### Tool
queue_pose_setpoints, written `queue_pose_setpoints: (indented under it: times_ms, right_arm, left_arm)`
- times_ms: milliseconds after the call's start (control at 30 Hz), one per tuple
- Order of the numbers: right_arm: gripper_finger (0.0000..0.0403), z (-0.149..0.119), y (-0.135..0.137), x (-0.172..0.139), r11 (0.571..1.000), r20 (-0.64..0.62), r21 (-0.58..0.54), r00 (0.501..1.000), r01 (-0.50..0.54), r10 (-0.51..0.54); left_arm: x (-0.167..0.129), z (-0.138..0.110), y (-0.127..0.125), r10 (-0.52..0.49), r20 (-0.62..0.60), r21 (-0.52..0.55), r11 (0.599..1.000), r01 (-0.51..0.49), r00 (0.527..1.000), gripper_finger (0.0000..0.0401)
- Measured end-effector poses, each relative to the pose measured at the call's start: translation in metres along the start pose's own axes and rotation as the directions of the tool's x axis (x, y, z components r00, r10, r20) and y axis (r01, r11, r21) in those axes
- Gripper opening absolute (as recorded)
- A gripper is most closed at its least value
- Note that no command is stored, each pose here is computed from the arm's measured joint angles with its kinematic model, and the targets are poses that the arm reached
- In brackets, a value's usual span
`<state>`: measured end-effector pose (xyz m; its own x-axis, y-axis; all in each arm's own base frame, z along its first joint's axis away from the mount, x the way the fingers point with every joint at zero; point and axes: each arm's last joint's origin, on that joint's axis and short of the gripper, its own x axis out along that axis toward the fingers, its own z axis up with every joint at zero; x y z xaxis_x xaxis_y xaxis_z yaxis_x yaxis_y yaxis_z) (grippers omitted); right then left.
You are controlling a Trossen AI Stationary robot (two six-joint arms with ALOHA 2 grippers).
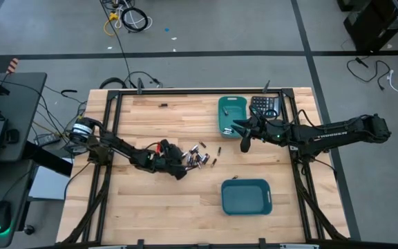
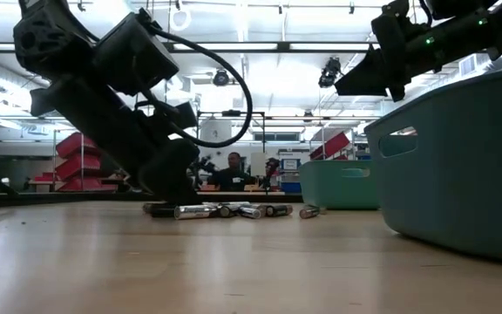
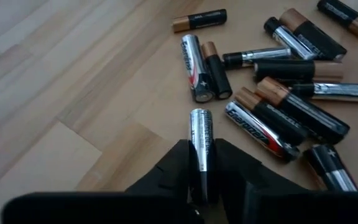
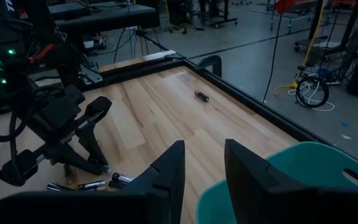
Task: Sort batteries
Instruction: Put the silver battery into the green bin
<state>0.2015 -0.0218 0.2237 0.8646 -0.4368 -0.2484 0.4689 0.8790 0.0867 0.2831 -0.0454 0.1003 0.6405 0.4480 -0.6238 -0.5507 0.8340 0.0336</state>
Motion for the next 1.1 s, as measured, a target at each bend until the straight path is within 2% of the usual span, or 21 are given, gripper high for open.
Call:
queue_pose_setpoints:
  times_ms: [133, 200, 433, 767, 900, 1100]
  right_arm:
    - [0.0099, 0.000, 0.000, 0.000, 1.000, 0.000, 0.000, 1.000, 0.000, 0.000]
    - [0.0099, 0.000, 0.000, 0.000, 1.000, 0.000, 0.000, 1.000, 0.000, 0.000]
    - [0.0099, 0.000, 0.000, 0.000, 1.000, -0.001, 0.000, 1.000, -0.003, 0.003]
    - [0.0099, 0.001, 0.010, -0.004, 0.998, 0.017, -0.020, 0.998, -0.065, 0.065]
    - [0.0099, 0.005, 0.016, -0.006, 0.994, 0.063, -0.031, 0.993, -0.101, 0.103]
    - [0.0099, 0.012, 0.025, -0.011, 0.985, 0.146, -0.090, 0.976, -0.149, 0.161]
  left_arm:
    - [0.000, 0.001, 0.000, 0.014, 0.020, -0.003, 1.000, -0.014, 1.000, 0.0028]
    - [0.000, 0.002, 0.000, 0.015, 0.032, -0.010, 1.000, -0.015, 0.999, 0.0019]
    - [-0.002, 0.008, -0.003, 0.012, 0.096, -0.013, 1.000, -0.011, 0.995, 0.0023]
    - [-0.024, 0.042, -0.009, -0.066, 0.296, 0.060, 0.997, 0.050, 0.953, 0.0023]
    - [-0.031, 0.057, -0.012, -0.100, 0.417, 0.105, 0.993, 0.061, 0.903, 0.0023]
    - [-0.047, 0.082, -0.016, -0.182, 0.624, 0.171, 0.981, 0.095, 0.760, 0.0023]
